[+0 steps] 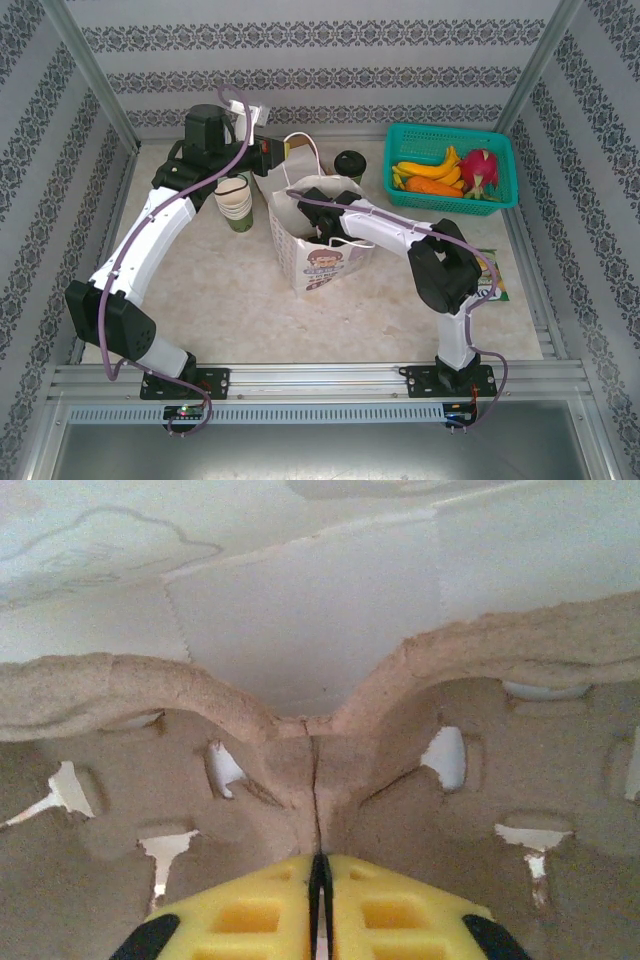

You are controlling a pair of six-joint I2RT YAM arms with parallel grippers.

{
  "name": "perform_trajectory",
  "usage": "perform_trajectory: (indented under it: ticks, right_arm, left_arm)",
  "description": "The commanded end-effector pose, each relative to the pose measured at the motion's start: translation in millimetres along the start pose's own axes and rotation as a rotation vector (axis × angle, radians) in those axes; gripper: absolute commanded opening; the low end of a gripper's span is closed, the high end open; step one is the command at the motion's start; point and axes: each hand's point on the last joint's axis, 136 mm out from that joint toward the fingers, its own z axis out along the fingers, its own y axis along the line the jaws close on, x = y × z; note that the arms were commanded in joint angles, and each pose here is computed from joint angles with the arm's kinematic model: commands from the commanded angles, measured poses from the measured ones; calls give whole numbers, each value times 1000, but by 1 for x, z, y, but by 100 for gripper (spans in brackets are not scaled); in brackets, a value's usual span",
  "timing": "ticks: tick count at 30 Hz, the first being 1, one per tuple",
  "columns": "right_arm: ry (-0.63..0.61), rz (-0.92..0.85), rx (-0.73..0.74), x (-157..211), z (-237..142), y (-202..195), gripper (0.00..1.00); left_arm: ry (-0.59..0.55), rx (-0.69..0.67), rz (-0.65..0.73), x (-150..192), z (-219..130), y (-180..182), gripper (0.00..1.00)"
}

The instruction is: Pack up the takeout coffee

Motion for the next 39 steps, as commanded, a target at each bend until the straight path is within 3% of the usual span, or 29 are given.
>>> perform_trajectory:
  ticks: [1,16,24,25,26,34,39]
  right_arm:
    - [-103,-49,-42,-14,-35,13,29]
    - [-269,-125,-205,-33,-132,46,53]
    - [-466,-264,-307,-47,-187,61,65]
    - [-497,-296,-336,-50,-195,64,74]
    - [-528,-334,-351,-52,-202,66,76]
    - [-695,-701,-372,-44,-253,64,77]
    - [-705,-759,-385,-55,-254,34,76]
  left_arm:
    - [7,38,30,-2,1,-6,0]
    - [18,53,41,1,-3,-11,0]
    - [21,58,53,3,-5,-13,0]
    - [21,60,54,4,-6,-13,0]
    - [24,61,53,5,-5,-13,0]
    - [25,74,61,8,-6,-15,0]
    - [15,87,59,6,-5,-16,0]
